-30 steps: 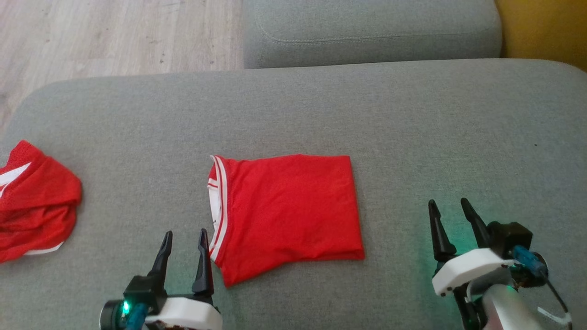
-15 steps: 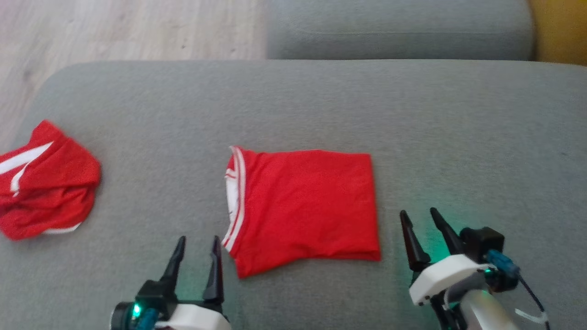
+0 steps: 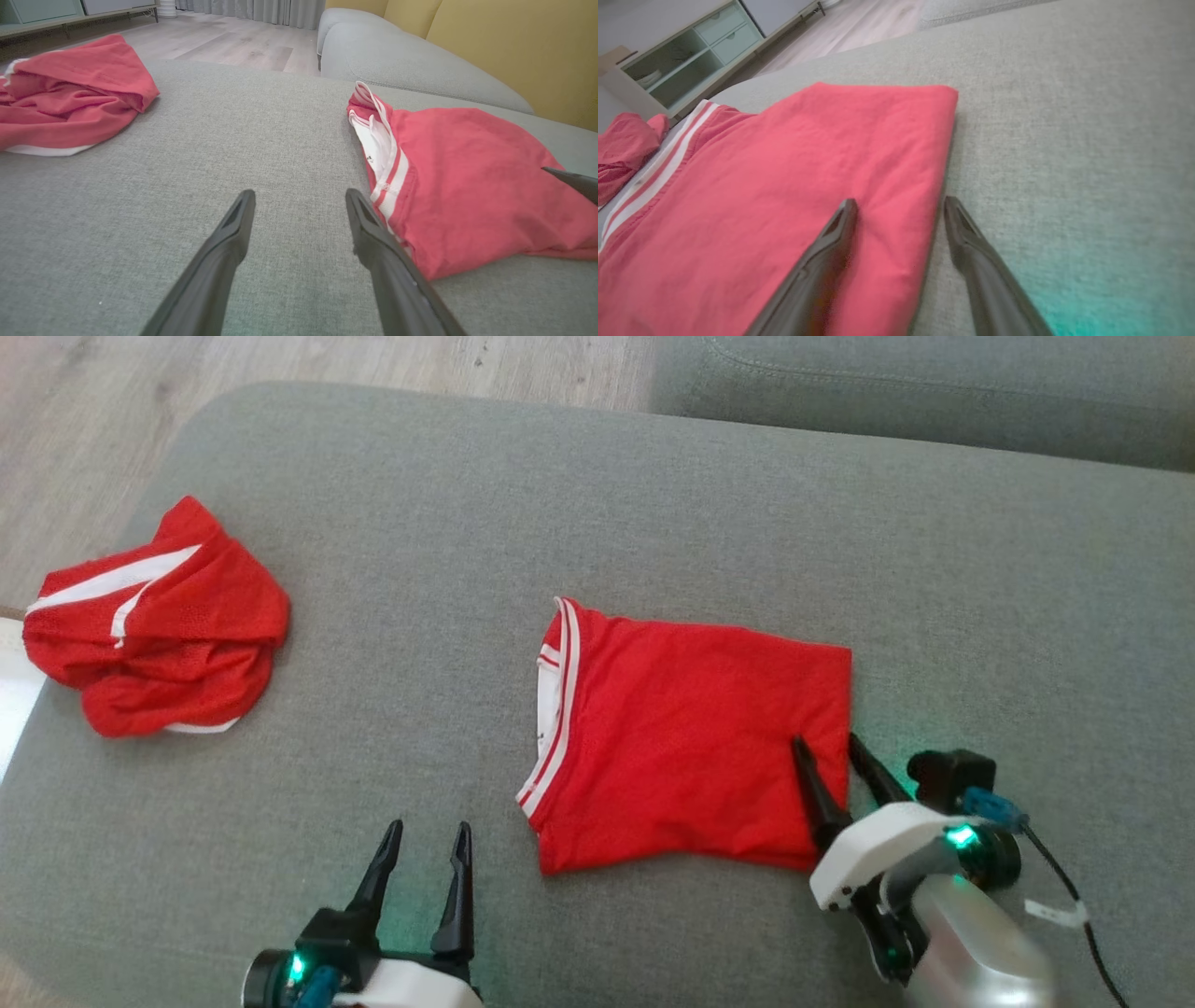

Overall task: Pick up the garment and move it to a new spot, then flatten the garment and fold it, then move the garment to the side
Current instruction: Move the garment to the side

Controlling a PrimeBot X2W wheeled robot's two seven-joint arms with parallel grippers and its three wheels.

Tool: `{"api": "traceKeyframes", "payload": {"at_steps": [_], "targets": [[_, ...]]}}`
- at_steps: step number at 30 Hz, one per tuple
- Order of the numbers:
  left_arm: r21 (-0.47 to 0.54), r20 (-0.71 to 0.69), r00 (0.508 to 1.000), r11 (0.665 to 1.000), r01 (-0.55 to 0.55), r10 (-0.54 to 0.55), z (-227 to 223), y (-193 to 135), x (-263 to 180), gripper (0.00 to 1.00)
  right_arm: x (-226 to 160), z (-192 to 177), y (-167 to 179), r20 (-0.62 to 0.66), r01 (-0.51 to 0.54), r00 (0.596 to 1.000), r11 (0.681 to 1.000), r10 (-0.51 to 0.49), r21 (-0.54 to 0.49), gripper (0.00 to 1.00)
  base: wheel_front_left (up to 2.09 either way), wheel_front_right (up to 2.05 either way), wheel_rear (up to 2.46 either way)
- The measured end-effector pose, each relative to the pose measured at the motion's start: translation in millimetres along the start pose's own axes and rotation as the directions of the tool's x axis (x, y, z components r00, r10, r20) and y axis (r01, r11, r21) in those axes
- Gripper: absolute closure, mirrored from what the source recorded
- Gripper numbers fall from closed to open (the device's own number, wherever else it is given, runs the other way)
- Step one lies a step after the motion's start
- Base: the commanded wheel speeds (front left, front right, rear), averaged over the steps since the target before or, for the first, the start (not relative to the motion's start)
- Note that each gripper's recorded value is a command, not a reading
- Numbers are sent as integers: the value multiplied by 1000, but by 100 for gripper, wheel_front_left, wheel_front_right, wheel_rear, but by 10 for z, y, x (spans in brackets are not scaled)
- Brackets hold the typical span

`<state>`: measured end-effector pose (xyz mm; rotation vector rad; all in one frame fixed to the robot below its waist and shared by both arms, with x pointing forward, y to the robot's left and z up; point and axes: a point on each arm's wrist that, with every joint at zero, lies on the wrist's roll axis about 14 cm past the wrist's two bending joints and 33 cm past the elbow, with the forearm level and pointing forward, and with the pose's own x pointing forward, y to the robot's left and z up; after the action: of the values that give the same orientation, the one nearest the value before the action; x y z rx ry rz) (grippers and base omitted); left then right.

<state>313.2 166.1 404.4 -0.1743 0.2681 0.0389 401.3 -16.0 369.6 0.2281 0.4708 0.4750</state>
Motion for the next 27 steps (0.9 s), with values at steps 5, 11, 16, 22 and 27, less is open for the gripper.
{"api": "traceKeyframes", "payload": {"at_steps": [5,11,16,22,27], "targets": [[4,0,1000,999,31,-31,8,-89,54,0,-46,42,-59,11,19,1000,1000,-19,8,100,0,0,0],[20,4,990,990,141,-142,47,-398,183,0,-331,148,-301,75,104,991,992,-109,65,100,0,0,0],[35,-5,960,960,279,-279,61,-829,312,0,-731,110,-612,112,214,967,970,-227,116,100,0,0,0],[53,-41,879,878,476,-475,1,-1508,359,0,-1259,79,-1000,160,357,907,912,-391,202,100,0,0,0],[55,-55,808,806,589,-587,-11,-1952,346,0,-1584,87,-1228,190,437,852,862,-488,256,100,0,0,0]]}}
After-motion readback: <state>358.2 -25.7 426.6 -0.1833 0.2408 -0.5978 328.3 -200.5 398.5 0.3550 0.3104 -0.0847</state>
